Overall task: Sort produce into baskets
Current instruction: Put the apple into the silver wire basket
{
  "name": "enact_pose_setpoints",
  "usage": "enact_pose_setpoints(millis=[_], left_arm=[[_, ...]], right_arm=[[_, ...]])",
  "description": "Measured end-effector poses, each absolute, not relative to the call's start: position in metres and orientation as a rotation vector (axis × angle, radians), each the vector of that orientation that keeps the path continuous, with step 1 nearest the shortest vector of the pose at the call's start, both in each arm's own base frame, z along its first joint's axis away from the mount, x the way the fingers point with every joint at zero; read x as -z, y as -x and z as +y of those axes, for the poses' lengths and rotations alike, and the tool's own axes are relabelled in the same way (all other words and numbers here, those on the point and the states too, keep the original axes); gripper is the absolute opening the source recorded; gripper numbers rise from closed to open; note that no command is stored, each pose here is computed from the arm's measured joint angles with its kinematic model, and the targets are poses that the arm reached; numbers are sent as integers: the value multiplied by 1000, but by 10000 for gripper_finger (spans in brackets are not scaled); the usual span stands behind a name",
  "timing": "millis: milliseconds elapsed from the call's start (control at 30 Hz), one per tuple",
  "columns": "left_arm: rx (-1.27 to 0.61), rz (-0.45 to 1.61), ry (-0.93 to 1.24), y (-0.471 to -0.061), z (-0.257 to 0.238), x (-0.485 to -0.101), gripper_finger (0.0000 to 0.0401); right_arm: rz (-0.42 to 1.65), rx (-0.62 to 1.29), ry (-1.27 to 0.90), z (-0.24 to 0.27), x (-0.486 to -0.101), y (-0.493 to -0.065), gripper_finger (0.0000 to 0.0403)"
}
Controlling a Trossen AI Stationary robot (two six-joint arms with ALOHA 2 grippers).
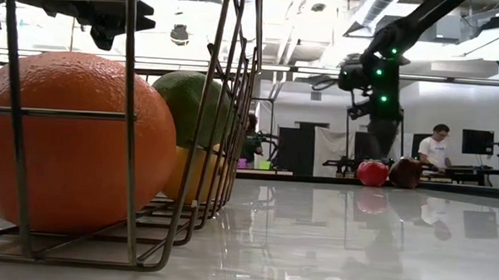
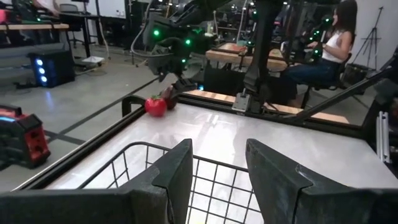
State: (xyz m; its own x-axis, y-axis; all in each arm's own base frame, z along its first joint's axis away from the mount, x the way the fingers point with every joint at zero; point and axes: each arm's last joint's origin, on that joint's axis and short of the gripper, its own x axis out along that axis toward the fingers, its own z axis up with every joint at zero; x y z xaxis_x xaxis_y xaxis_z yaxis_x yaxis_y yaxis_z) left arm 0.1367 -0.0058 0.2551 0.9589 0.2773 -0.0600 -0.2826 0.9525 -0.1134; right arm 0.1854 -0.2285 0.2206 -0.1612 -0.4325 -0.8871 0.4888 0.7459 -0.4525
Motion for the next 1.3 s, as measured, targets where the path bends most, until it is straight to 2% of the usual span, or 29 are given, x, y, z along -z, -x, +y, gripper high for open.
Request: enact_pose_setpoints(millis=[267,500,667,800,967,1300], left_arm=[[-319,47,96,-136,-5,-255,137],[-334,49,80,-136,-4,-255,137],[-333,49,76,-136,-4,-255,137],[-333,50,76,-136,-4,-255,137],[-333,49,78,-136,-4,-255,137],[-328,58,117,-136,-5,-253,137]], right_arm=[[1601,857,-139,-248,-215,-157,399],[1747,850,-165,-263,-179,-156,398],[1874,809,-170,-266,-155,-157,382],[1908,798,-167,-267,-148,-158,355],[1898,778,-163,-265,-151,-163,325],[1844,579,-302,-206,-197,-203,325]])
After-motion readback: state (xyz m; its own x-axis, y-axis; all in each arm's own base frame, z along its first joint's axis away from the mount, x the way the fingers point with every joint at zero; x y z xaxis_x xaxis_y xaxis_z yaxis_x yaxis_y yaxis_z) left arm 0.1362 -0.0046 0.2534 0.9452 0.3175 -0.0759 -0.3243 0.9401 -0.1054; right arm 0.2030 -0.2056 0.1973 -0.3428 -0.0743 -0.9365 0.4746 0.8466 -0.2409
